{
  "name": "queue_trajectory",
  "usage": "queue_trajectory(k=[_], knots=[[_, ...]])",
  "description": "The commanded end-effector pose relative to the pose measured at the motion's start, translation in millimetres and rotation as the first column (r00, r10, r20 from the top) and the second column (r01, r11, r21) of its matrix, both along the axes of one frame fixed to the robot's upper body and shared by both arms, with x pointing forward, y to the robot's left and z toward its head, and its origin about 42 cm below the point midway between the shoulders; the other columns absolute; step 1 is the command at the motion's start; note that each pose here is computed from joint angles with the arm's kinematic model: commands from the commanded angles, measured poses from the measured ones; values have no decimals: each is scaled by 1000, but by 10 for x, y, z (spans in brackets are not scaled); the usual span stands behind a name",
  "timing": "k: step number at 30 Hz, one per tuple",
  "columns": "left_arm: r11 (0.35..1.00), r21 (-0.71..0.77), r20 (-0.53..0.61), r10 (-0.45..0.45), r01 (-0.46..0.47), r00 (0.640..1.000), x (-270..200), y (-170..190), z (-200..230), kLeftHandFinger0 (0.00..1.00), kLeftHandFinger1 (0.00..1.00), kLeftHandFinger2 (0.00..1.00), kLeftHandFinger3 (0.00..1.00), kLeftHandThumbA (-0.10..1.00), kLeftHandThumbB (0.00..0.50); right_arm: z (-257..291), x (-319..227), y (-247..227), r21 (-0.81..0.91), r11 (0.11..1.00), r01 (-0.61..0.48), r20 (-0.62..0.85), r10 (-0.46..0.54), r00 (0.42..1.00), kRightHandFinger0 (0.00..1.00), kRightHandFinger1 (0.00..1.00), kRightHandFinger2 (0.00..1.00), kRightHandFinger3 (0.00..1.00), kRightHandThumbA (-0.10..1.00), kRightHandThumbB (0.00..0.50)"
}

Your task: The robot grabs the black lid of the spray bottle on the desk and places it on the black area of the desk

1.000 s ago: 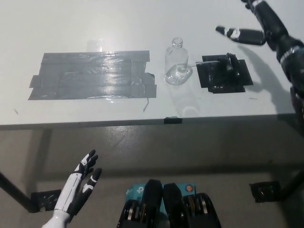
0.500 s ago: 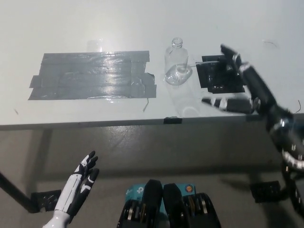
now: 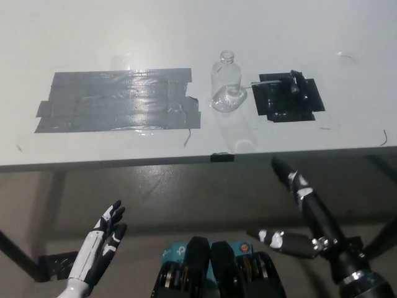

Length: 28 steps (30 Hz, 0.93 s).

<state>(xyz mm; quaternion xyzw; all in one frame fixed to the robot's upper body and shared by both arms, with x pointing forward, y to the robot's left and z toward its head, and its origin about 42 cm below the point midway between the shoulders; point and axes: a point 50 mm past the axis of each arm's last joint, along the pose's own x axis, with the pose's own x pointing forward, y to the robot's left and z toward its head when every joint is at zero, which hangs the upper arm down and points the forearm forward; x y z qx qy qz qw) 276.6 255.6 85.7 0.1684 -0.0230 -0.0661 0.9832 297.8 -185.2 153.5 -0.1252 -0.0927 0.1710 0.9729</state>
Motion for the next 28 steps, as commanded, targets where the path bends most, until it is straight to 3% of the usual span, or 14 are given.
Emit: queue_trajectory(k=[1,7,10,15,28], knots=[[1000,-17,70,15,-14,997,-35,30,94,1000,1000,1000,1000,935,28,-47,78,69,-33,999,0,71,3,997,1000,1000,1000,1000,890,219],[1000,-13,66,16,-15,998,-131,24,64,1000,1000,1000,1000,933,18,-248,59,22,-35,999,-4,20,5,1000,1000,1000,1000,1000,841,189],[1000,-10,60,14,-14,998,-180,25,65,1000,1000,1000,1000,912,0,-314,30,7,-29,1000,3,-1,-3,1000,1000,1000,1000,1000,816,198],[1000,7,73,6,-7,997,-146,36,84,1000,1000,1000,1000,926,16,-324,53,1,-52,999,11,0,-11,1000,1000,1000,1000,1000,832,214],[1000,3,47,10,-10,999,-254,26,24,1000,1000,1000,1000,914,0,-370,3,4,-52,999,2,-15,-3,1000,1000,1000,1000,1000,813,191]])
